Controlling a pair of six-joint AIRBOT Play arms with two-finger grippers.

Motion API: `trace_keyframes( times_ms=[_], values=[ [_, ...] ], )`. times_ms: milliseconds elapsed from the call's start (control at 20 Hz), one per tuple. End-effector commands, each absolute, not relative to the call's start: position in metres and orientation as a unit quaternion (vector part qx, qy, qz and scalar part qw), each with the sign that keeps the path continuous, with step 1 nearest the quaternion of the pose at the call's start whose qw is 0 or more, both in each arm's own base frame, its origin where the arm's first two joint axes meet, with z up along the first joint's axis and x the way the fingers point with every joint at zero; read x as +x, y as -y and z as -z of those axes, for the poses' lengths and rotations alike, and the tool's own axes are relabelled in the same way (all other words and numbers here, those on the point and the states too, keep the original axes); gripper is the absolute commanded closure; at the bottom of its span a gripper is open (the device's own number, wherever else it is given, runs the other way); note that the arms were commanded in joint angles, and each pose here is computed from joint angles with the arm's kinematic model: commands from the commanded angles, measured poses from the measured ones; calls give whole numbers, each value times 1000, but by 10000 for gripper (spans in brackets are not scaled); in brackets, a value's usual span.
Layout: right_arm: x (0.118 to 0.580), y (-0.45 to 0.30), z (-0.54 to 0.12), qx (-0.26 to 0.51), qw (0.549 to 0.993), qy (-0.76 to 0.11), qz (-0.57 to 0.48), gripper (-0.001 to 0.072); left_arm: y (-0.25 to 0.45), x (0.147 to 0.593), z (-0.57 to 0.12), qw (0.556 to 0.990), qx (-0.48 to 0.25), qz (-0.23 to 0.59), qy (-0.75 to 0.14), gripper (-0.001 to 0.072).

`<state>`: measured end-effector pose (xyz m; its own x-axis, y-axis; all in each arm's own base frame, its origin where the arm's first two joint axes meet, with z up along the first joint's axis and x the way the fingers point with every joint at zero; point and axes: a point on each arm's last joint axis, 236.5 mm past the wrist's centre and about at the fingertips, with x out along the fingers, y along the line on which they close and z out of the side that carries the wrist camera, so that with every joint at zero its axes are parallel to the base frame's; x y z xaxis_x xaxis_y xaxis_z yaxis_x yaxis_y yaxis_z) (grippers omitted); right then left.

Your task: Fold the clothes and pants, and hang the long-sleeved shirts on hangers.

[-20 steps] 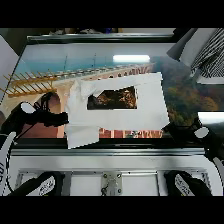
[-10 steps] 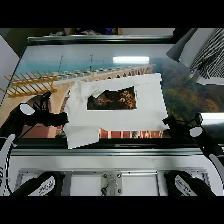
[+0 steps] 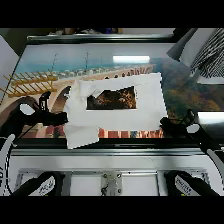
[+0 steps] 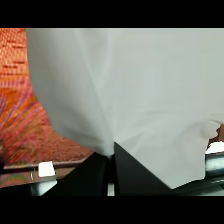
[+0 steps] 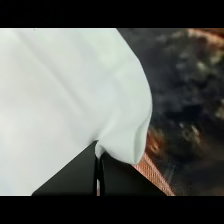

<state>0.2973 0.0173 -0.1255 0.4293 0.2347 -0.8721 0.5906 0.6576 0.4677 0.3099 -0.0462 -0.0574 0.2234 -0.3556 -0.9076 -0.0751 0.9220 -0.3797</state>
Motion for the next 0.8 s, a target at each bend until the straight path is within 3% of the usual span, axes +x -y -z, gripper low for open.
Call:
trace_keyframes(
  times_ms=[0,100,300,500,600,750],
  values=[
    [315,-20,94,360,775,-514,75,706,43,320,38,779,-175,91,-595,699],
    [348,-9,29,304,826,-473,41,706,30,346,-21,826,-172,83,-531,699],
    [393,6,-198,206,935,-290,-10,706,14,354,-216,928,-123,86,-341,699],
    [339,-8,-405,152,983,-87,-50,706,33,273,-394,986,-60,88,-125,699],
    [298,-16,-461,134,989,-17,-59,706,45,222,-446,994,-42,89,-45,699],
    [253,-25,-489,119,990,30,-65,706,60,159,-489,994,-40,91,39,699]
  ],
)
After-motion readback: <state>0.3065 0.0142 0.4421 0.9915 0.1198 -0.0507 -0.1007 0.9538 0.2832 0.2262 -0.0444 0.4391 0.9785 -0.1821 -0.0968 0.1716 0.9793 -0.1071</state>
